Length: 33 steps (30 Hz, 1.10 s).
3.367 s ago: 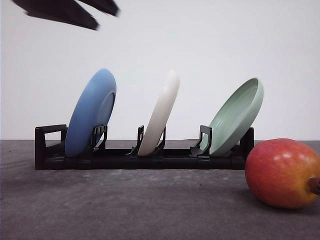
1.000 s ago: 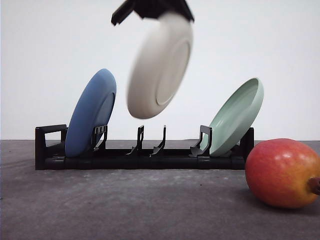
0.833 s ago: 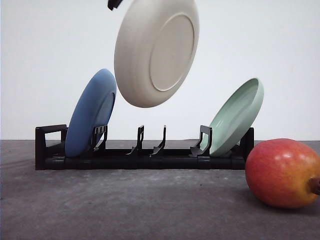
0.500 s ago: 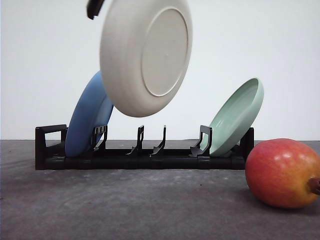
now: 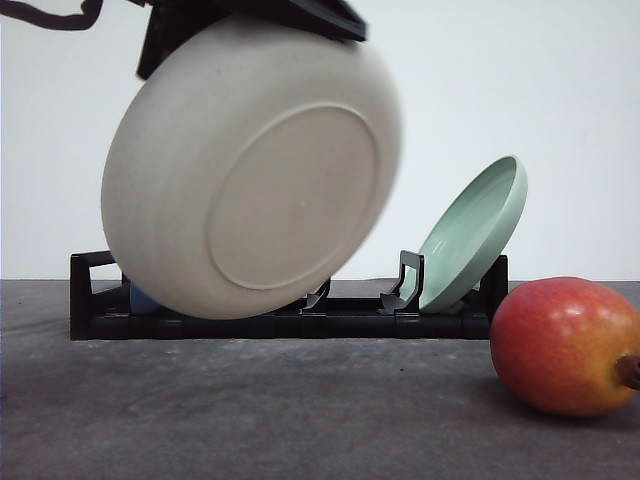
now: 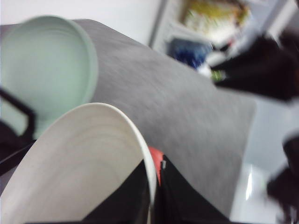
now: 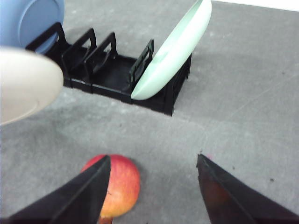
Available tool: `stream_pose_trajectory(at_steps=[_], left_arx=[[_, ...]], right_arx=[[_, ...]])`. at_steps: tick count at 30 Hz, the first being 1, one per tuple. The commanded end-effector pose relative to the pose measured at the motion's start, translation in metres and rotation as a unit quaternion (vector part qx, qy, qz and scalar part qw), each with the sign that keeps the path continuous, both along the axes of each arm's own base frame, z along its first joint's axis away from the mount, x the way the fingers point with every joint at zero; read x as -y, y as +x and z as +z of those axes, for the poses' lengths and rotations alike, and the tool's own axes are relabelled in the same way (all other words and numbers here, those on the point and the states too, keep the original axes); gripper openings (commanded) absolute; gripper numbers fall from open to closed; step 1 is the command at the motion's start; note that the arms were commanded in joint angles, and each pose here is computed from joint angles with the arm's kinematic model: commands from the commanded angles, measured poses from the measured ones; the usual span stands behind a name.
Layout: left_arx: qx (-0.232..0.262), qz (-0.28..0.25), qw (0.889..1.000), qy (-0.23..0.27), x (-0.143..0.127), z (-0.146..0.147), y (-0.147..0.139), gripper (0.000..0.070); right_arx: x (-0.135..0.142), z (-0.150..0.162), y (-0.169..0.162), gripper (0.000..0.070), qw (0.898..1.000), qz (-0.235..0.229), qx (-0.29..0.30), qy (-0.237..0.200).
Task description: Place pomegranate in white plate
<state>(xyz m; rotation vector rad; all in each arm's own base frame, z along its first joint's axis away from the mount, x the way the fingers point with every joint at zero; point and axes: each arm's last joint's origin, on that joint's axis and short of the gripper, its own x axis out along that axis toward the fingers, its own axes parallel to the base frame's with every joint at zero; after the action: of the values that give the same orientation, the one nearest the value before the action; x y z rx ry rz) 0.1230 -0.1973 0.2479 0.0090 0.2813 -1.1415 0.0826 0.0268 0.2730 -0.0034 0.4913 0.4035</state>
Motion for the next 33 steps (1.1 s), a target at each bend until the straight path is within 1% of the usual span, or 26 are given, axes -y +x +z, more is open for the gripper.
stream_pose_trajectory(at_steps=[1,3,5,8,12,14,18,23,25,27,33], left_arx=[[0.108,-0.049,0.991,0.055,0.008,-0.004,-0.004,0.0010],[0.146,-0.071,0.983,0.087,0.015,-0.011,-0.008,0.0010],[0.162,-0.068,0.977,0.118,0.021,-0.019,-0.009,0.0010],[0.163,-0.042,0.972,0.166,0.027,-0.033,-0.009,0.0010],[0.155,-0.005,0.961,0.230,0.030,-0.049,-0.007,0.0010],[0.149,0.000,0.957,0.249,0.030,-0.054,-0.007,0.0010],[0.141,-0.004,0.954,0.266,0.031,-0.062,-0.006,0.0010],[0.129,0.001,0.946,0.298,0.035,-0.077,-0.003,0.0010],[0.119,0.001,0.945,0.305,0.036,-0.082,-0.003,0.0010],[0.102,0.006,0.947,0.305,0.037,-0.086,-0.002,0.0014],[0.041,0.036,0.958,0.281,0.037,-0.088,-0.002,0.0039]], right_arx=[[0.000,0.005,-0.001,0.0377,1.000,0.001,0.005,0.003],[0.000,0.004,-0.001,0.0377,1.000,0.001,0.002,0.002],[0.000,0.004,-0.001,0.0377,1.000,0.001,0.001,0.002],[0.000,0.004,-0.001,0.0377,1.000,0.001,0.001,0.002],[0.000,0.004,-0.001,0.0377,1.000,0.001,0.001,0.002],[0.000,0.004,-0.001,0.0377,1.000,0.001,0.001,0.002],[0.000,0.004,-0.001,0.0377,1.000,0.001,0.001,0.002],[0.000,0.004,-0.001,0.0377,1.000,0.001,0.001,0.002],[0.000,0.004,-0.001,0.0377,1.000,0.001,0.001,0.002],[0.000,0.004,-0.001,0.0377,1.000,0.001,0.001,0.002],[0.000,0.004,-0.001,0.0377,1.000,0.001,0.001,0.002]])
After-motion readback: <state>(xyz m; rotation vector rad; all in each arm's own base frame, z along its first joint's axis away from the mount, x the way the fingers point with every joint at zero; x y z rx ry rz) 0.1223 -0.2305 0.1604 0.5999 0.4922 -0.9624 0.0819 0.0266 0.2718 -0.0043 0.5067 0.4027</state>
